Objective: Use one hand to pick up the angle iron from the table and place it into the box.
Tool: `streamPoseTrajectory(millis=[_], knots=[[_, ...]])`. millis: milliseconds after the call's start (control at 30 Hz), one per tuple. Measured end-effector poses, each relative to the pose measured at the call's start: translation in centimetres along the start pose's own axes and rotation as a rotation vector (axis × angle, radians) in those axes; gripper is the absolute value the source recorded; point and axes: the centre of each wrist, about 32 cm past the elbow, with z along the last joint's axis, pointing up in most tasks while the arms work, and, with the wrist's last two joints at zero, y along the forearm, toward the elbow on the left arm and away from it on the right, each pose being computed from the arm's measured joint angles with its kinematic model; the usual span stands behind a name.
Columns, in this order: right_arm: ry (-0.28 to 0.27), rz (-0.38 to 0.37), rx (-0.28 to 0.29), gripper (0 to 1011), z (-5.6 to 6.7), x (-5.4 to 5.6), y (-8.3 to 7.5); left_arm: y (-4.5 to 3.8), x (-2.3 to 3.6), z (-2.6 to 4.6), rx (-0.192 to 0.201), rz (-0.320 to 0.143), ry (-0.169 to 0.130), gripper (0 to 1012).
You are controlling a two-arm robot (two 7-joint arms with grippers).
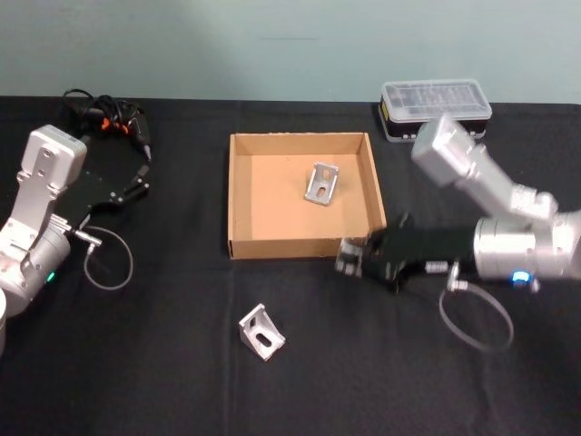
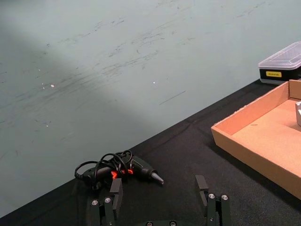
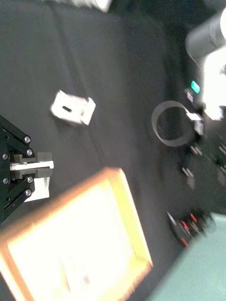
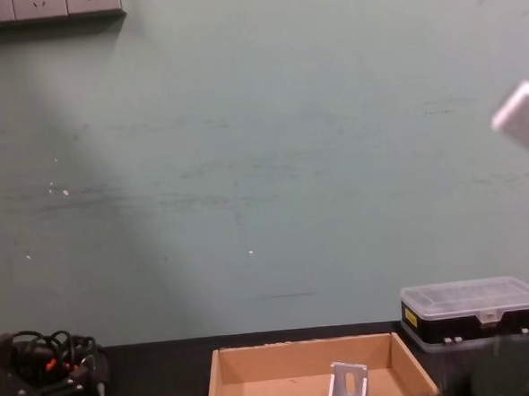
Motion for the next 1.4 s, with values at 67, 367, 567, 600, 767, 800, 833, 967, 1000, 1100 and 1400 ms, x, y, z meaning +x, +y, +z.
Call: streamPoseTrajectory(millis=[67, 367, 567, 600, 767, 800, 833, 967, 1000, 1100, 1400], knots=[[-0.011, -0.049, 0.031, 80, 0.5, 0.8, -0.4, 0.00, 0.00, 0.00, 0.000, 0.000, 0.000, 1000], [-0.078, -0.204, 0.072, 79, 1.5, 3.5, -0.7, 0.00, 0.00, 0.00, 0.000, 0.000, 0.000, 1000], [-0.102, -0.235, 0.054, 79, 1.2, 4.7, 0.0, 0.00, 0.00, 0.00, 0.000, 0.000, 0.000, 1000], [-0.102, -0.236, 0.053, 79, 1.1, 4.8, 0.1, 0.00, 0.00, 0.00, 0.000, 0.000, 0.000, 1000], [-0.097, -0.237, 0.043, 79, 0.5, 5.2, 0.9, 0.00, 0.00, 0.00, 0.000, 0.000, 0.000, 1000], [-0.094, -0.234, 0.039, 79, 0.2, 5.3, 1.2, 0.00, 0.00, 0.00, 0.000, 0.000, 0.000, 1000], [-0.092, -0.232, 0.038, 79, 0.1, 5.3, 1.4, 0.00, 0.00, 0.00, 0.000, 0.000, 0.000, 1000], [-0.080, -0.224, 0.030, 79, -0.5, 5.5, 2.3, 0.00, 0.00, 0.00, 0.000, 0.000, 0.000, 1000], [-0.077, -0.223, 0.030, 80, -0.6, 5.6, 2.4, 0.00, 0.00, 0.00, 0.000, 0.000, 0.000, 1000], [-0.070, -0.217, 0.026, 79, -1.1, 5.7, 3.0, 0.00, 0.00, 0.00, 0.000, 0.000, 0.000, 1000], [-0.061, -0.207, 0.023, 96, -1.5, 6.0, 3.8, 0.00, 0.00, 0.00, 0.000, 0.000, 0.000, 1000]])
